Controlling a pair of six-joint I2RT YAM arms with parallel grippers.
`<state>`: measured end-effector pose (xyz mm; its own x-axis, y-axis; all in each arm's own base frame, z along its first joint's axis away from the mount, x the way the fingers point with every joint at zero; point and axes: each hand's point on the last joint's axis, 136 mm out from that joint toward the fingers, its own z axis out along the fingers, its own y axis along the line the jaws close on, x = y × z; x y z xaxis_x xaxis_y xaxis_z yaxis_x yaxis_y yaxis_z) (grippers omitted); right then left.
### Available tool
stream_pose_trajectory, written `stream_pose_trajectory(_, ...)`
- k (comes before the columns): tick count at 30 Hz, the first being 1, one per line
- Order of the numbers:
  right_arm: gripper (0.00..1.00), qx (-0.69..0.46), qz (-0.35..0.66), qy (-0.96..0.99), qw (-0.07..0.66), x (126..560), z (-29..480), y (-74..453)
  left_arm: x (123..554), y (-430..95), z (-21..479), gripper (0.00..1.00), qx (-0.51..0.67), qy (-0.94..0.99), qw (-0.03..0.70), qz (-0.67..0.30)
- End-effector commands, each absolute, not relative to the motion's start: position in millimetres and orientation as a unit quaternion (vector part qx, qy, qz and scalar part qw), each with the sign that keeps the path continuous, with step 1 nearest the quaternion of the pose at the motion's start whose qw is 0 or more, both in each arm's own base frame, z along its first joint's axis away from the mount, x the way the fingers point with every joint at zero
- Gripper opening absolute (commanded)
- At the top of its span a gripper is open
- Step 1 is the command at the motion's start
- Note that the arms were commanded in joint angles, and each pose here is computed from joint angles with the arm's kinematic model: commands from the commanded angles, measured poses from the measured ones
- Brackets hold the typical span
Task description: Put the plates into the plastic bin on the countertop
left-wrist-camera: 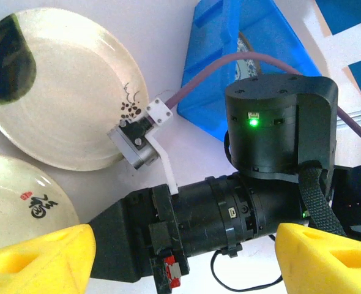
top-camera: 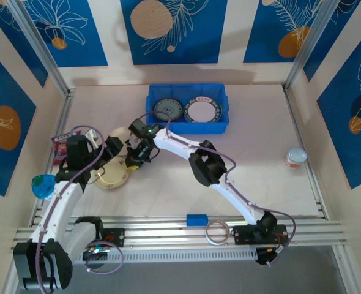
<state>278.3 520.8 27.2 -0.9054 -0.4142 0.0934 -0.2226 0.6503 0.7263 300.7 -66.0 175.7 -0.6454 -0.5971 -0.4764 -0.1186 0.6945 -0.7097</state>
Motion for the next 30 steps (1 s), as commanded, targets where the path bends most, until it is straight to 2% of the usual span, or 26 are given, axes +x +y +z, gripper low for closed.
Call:
stream_pose_trajectory(1,0.0,0.198,-0.375,-0.899,0.113,268,56,512,304,-64,201,0.77,-0.195,0.838,0.388,-0.331)
stream_pose_trajectory(8,0.0,0.198,-0.368,-0.906,0.064,267,94,468,314,-68,231,0.76,-0.181,0.826,0.407,-0.347)
stream_pose_trajectory(16,0.0,0.167,-0.372,-0.913,0.034,269,127,408,320,-75,242,0.74,-0.167,0.82,0.409,-0.363)
stream_pose_trajectory(19,0.0,0.136,-0.392,-0.909,0.03,275,146,381,326,-89,250,0.74,-0.148,0.808,0.406,-0.4)
stream_pose_trajectory(24,0.0,0.091,-0.411,-0.907,0.014,283,170,338,326,-108,253,0.74,-0.115,0.814,0.399,-0.405)
stream_pose_trajectory(30,0.0,0.045,-0.429,-0.902,-0.009,299,184,303,330,-152,247,0.68,-0.055,0.821,0.369,-0.431)
